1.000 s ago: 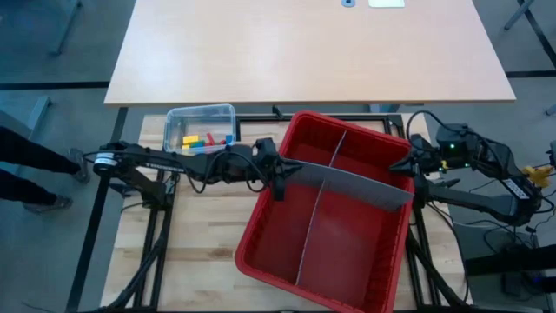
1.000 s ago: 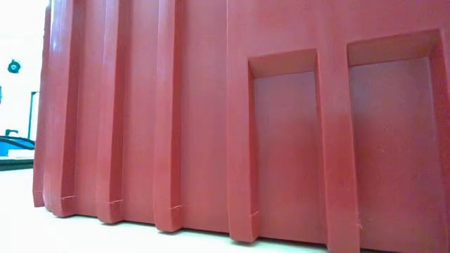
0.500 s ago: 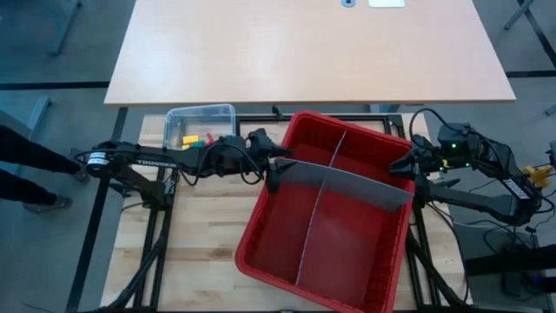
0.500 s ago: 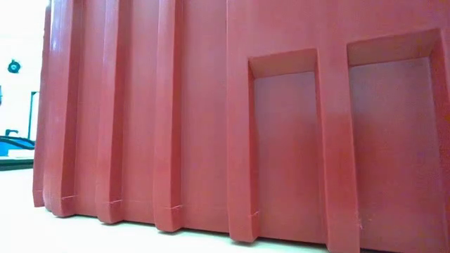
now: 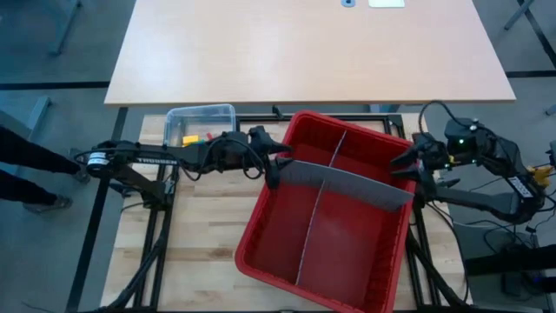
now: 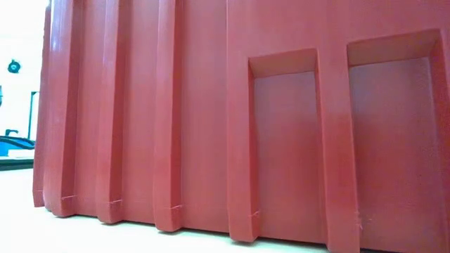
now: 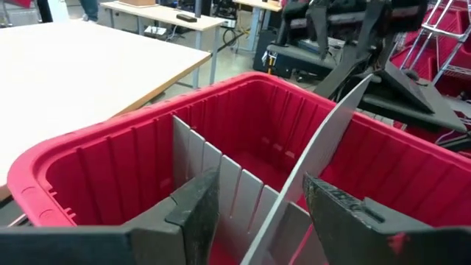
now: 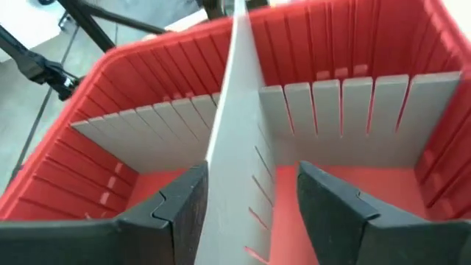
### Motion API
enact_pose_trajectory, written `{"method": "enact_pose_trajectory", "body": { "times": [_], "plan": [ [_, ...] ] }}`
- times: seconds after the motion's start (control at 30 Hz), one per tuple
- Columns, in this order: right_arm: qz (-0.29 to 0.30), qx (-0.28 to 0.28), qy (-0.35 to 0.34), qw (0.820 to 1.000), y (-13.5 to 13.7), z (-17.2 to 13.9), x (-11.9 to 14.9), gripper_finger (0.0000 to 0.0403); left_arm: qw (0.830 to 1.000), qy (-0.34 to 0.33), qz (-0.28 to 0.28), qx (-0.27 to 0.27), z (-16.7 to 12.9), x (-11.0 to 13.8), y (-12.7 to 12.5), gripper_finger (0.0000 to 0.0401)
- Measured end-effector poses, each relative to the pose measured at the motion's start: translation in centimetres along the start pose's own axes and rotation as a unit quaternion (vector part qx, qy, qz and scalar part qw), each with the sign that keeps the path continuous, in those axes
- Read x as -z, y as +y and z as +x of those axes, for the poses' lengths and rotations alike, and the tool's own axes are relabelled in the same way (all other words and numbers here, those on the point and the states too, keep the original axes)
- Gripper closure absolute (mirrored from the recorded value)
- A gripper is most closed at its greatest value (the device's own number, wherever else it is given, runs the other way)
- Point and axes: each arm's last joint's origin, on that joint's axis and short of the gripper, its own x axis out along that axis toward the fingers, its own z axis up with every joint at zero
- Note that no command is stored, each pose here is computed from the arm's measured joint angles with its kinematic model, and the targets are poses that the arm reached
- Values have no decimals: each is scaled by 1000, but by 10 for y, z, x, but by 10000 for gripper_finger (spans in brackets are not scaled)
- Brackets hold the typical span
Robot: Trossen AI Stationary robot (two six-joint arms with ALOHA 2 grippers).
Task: Sort blocks
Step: Insert the bin divider into the red bin
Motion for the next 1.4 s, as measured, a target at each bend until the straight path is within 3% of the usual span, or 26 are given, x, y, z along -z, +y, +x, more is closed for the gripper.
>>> {"method": "enact_pose_trajectory", "body": {
  "times": [0.07,0.27,0.4,0.6,0.73,0.9,1.03,1.23,1.4],
  "plan": [
    [-24,9,-19,999,3,-6,-12,228,1000,0,0,-1,0,0,1,233],
    [-104,115,-64,986,11,-29,-35,248,1000,-1,-1,-3,0,-1,2,233],
    [-124,157,-70,977,11,-33,-40,258,1000,-1,-2,-4,0,-1,2,231],
    [-94,219,-22,971,2,-25,-36,257,1000,3,7,-9,-2,-2,6,236],
    [-73,291,14,954,-6,-18,-29,249,999,18,32,-19,-11,-5,11,235],
    [-29,359,13,933,-13,-15,-24,253,998,3,60,-27,-30,-19,18,232],
    [2,384,16,923,-18,-9,-16,267,996,-21,82,-35,-48,-32,23,235],
    [39,388,46,920,-29,8,2,290,993,31,89,-66,-60,-29,39,244],
    [50,380,69,921,-35,19,24,312,993,35,84,-70,-59,-29,41,248]
  ]
}}
